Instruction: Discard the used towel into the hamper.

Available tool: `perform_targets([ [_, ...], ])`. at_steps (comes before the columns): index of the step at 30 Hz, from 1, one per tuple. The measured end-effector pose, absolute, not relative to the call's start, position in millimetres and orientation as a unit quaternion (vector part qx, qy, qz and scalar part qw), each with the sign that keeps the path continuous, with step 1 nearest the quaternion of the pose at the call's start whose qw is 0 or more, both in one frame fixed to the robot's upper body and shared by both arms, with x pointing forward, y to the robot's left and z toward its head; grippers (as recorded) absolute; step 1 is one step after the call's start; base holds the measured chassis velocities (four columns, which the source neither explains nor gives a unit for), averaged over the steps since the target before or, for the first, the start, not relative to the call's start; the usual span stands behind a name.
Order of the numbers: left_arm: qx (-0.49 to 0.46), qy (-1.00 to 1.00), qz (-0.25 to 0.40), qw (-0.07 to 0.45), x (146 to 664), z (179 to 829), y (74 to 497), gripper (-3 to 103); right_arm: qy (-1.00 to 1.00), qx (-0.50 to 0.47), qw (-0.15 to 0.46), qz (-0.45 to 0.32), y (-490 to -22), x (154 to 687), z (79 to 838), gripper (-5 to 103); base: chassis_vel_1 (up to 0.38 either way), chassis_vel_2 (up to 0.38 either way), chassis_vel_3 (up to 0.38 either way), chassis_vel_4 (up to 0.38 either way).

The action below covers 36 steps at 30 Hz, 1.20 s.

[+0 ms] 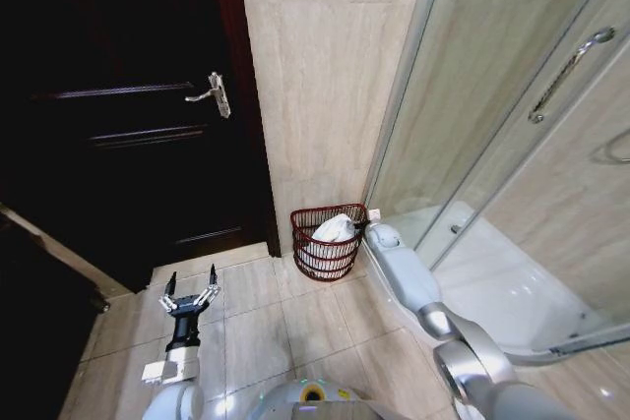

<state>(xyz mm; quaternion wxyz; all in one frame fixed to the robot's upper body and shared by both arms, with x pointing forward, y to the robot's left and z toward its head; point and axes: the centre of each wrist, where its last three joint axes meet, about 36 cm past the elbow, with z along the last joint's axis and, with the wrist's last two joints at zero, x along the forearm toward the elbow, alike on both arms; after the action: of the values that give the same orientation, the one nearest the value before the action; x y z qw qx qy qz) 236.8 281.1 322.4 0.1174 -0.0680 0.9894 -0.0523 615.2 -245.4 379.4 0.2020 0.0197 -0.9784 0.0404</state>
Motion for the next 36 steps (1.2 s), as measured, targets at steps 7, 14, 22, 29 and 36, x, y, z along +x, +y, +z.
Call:
perform_targets([
  [7,-0.073,0.988,-0.052,0.127,238,320,278,100,-0.989,0.055,0.128,0.052,-229,563,416,100,0.0,0.0,0.0,0.0],
  [14,-0.073,0.987,-0.044,0.137,241,328,278,100,-0.996,0.064,0.045,0.037,-239,498,436,100,0.0,0.0,0.0,0.0],
  [22,-0.092,0.985,-0.044,0.141,243,347,278,100,-0.996,0.061,-0.058,0.038,-275,432,429,100,0.0,0.0,0.0,0.0],
  [29,-0.099,0.985,-0.052,0.131,249,377,278,100,-0.995,0.06,-0.061,0.052,-267,364,421,100,0.0,0.0,0.0,0.0],
  [36,-0.088,0.991,-0.059,0.083,257,392,276,100,-0.996,0.046,-0.042,0.069,-259,322,416,100,0.0,0.0,0.0,0.0],
])
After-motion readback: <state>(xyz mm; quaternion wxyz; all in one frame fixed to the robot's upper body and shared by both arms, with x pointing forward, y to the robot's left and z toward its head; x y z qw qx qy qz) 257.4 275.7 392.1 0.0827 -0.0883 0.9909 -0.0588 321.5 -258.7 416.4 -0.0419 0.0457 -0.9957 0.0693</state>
